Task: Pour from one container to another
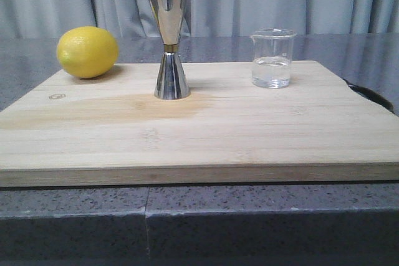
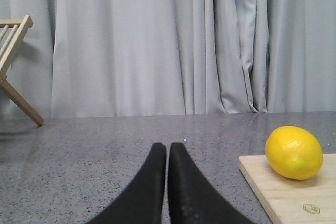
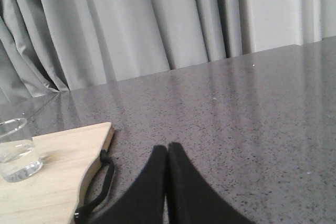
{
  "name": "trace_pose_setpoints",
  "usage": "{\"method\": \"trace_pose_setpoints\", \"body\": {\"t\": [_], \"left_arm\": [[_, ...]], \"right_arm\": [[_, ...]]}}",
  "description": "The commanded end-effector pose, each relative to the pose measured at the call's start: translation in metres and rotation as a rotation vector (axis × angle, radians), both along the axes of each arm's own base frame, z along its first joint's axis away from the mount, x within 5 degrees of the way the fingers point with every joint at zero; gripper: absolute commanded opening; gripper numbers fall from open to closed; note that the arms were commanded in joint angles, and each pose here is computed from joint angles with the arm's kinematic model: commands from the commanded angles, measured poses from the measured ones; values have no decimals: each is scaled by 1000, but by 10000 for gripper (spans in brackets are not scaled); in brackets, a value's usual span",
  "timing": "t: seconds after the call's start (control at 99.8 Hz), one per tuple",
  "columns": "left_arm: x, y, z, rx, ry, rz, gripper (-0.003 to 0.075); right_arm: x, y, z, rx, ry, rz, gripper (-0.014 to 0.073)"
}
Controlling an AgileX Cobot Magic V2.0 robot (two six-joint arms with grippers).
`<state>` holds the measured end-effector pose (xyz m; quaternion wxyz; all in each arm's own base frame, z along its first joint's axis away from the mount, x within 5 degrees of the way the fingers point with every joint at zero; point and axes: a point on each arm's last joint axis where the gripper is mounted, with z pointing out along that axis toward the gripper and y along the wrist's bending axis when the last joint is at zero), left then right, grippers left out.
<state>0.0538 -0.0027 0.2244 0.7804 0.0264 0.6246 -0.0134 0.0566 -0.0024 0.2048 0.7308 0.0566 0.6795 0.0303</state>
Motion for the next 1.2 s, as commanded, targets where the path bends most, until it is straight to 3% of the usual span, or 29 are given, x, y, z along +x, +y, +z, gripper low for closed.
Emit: {"method": "trace_pose_setpoints", "body": {"t": [0.0,0.06,0.21,0.461,0.902,1.022,1.192], "left_arm": [[-4,1,6,-20,-94,8,-19],[-4,1,6,-20,-94,8,-19],[-4,1,6,-19,-92,8,-19],[-9,0,28,-18,-44,-10,-19],[1,-3,105,14,109,-32,-19],[10,-4,113,13,114,-30,-19],[14,-4,112,14,129,-29,-19]], "right_arm": [[-2,0,5,-28,-101,-4,-71],[-2,1,4,-70,-94,-5,-71],[-3,3,8,-276,-127,-3,-71],[-8,1,43,-228,-129,-32,-71],[7,-11,125,-159,267,-106,-71],[15,-11,141,-159,265,-105,-71],[18,-11,143,-156,267,-102,-71]]}}
